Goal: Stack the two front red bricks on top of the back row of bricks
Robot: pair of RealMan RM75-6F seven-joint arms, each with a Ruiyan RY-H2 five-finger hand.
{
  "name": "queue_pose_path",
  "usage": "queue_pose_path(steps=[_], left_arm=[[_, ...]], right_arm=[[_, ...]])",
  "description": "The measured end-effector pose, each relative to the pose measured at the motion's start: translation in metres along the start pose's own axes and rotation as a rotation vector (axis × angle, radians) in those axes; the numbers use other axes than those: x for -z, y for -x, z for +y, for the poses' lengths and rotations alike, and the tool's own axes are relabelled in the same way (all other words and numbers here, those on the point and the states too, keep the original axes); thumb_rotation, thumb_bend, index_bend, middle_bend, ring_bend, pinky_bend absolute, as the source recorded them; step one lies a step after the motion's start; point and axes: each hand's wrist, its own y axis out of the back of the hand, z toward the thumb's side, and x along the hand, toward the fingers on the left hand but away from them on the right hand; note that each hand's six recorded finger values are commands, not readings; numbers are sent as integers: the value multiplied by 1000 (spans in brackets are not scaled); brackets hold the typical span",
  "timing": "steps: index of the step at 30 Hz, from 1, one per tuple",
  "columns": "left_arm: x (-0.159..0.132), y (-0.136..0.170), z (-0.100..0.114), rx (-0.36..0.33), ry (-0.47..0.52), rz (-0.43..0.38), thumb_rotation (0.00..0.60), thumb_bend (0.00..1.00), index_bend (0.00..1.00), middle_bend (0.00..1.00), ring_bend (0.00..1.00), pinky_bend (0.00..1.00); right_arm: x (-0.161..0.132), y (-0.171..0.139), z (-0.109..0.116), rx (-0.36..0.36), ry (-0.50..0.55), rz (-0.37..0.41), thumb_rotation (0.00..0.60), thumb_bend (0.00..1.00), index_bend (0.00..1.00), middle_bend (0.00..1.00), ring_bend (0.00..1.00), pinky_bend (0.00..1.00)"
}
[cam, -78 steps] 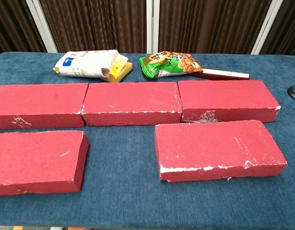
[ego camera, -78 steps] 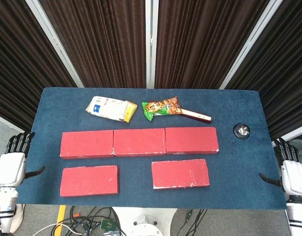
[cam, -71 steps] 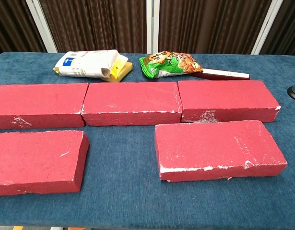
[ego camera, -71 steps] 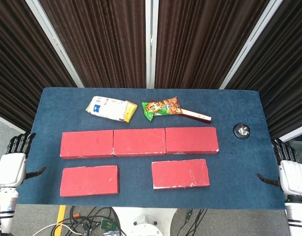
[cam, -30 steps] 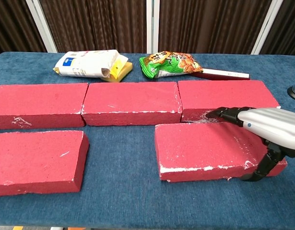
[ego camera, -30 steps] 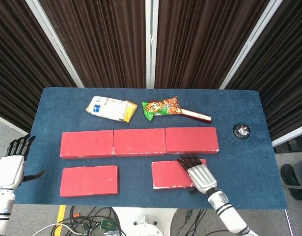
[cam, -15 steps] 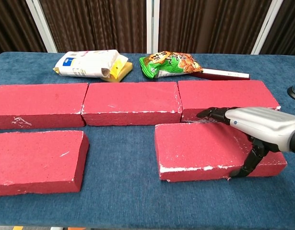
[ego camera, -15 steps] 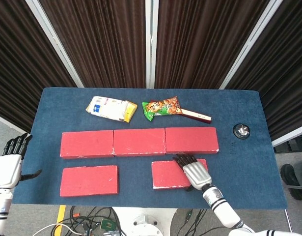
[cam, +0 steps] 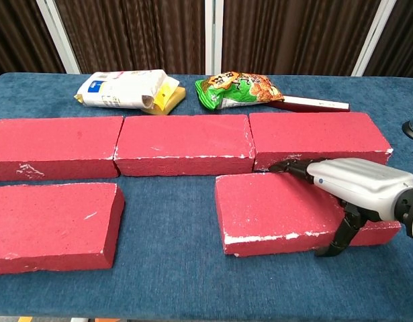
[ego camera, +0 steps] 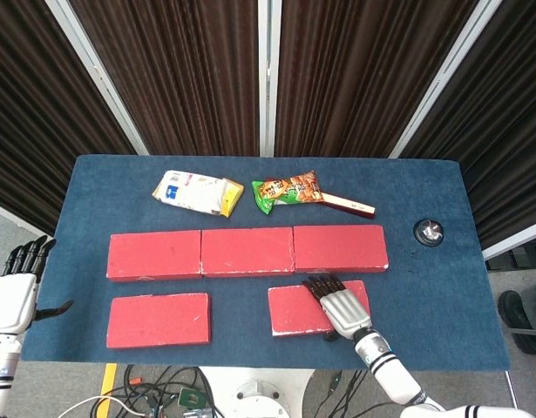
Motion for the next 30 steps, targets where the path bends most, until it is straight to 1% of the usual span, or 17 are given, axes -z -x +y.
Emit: queue_pose_path(steps=[3, 6, 14, 19, 23, 25, 30], left_arm=[[0, 0, 0, -1, 3, 0, 600, 0, 0, 0, 0, 0], [0, 0, 0, -3, 6, -1, 600, 0, 0, 0, 0, 0], [0, 0, 0, -3, 5, -2, 600, 0, 0, 0, 0, 0], [0, 1, 1, -5, 6, 0, 600, 0, 0, 0, 0, 0], [0, 2, 3, -8, 11, -2, 600, 0, 0, 0, 0, 0], [0, 2, 4, -10, 17, -3, 600, 0, 0, 0, 0, 0], [3, 4, 7, -16, 19, -1, 600, 0, 0, 0, 0, 0]], right_arm=[[0, 0, 2, 20, 6, -2, 600, 0, 0, 126, 37, 101], [2, 0, 4, 29, 11, -8, 600, 6, 0, 143, 53, 153], [2, -1, 11, 52, 30, -5, 600, 60, 0, 181, 124, 211], [-2, -7, 21, 81, 42, 13, 600, 65, 0, 185, 127, 218], [-7, -13, 35, 119, 44, 35, 600, 67, 0, 186, 127, 218], [-8, -14, 47, 146, 39, 45, 600, 68, 0, 186, 127, 218], [-12, 0, 81, 212, 6, 52, 600, 70, 0, 186, 127, 200]])
